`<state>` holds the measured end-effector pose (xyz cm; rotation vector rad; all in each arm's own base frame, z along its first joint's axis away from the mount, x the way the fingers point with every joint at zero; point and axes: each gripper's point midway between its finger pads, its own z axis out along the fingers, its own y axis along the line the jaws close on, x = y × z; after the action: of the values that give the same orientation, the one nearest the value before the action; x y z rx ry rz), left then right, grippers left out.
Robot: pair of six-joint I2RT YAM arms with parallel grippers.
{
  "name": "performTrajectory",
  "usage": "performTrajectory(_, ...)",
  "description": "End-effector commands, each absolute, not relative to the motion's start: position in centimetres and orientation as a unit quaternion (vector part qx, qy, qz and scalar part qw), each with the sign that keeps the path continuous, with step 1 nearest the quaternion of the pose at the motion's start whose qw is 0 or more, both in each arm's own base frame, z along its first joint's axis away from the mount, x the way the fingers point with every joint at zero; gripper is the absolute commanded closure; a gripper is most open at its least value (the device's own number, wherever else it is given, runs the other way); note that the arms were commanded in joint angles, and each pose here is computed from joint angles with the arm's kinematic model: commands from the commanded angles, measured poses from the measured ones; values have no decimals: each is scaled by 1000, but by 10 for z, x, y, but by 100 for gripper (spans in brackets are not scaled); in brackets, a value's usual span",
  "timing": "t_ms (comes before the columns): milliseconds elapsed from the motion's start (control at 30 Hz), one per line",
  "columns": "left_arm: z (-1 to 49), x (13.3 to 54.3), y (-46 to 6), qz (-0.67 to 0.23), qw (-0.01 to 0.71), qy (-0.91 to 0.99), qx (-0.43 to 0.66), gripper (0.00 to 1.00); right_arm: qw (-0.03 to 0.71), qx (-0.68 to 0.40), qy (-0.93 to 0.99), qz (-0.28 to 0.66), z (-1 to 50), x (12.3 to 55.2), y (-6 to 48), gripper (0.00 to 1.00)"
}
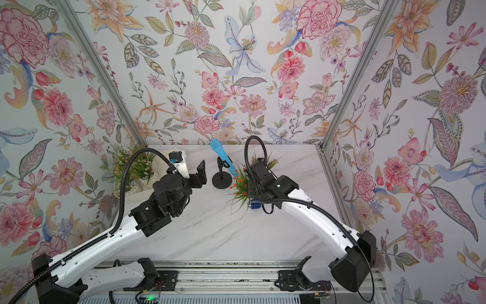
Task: Put the potted gypsophila into the storage box
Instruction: Pick up the baby's breath potted plant from the center of the board, then place the baby's breath potted plant at the storage box.
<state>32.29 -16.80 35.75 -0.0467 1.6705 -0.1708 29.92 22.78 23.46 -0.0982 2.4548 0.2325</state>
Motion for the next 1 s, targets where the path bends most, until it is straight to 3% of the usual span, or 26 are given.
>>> performTrajectory(0, 358, 325, -129, -69, 670, 738, -46, 17, 380, -45, 916, 121, 264, 323, 282, 95)
performTrajectory(233, 347, 334, -56, -9, 675, 734, -75, 17, 373, -119, 905, 167, 267, 350, 399, 94)
performTrajectory(467, 340, 322, -11, 16, 674, 731, -106, 16, 420, -173, 868, 200, 269, 398, 488, 92)
performTrajectory(700, 329, 313, 31, 30, 669, 727, -154, 15, 447, -183, 825, 293, 262, 435, 534, 89)
performTrajectory(967, 299, 344, 32, 9, 604, 787, -127, 16, 462, -182, 798, 342, 239, 451, 561, 87)
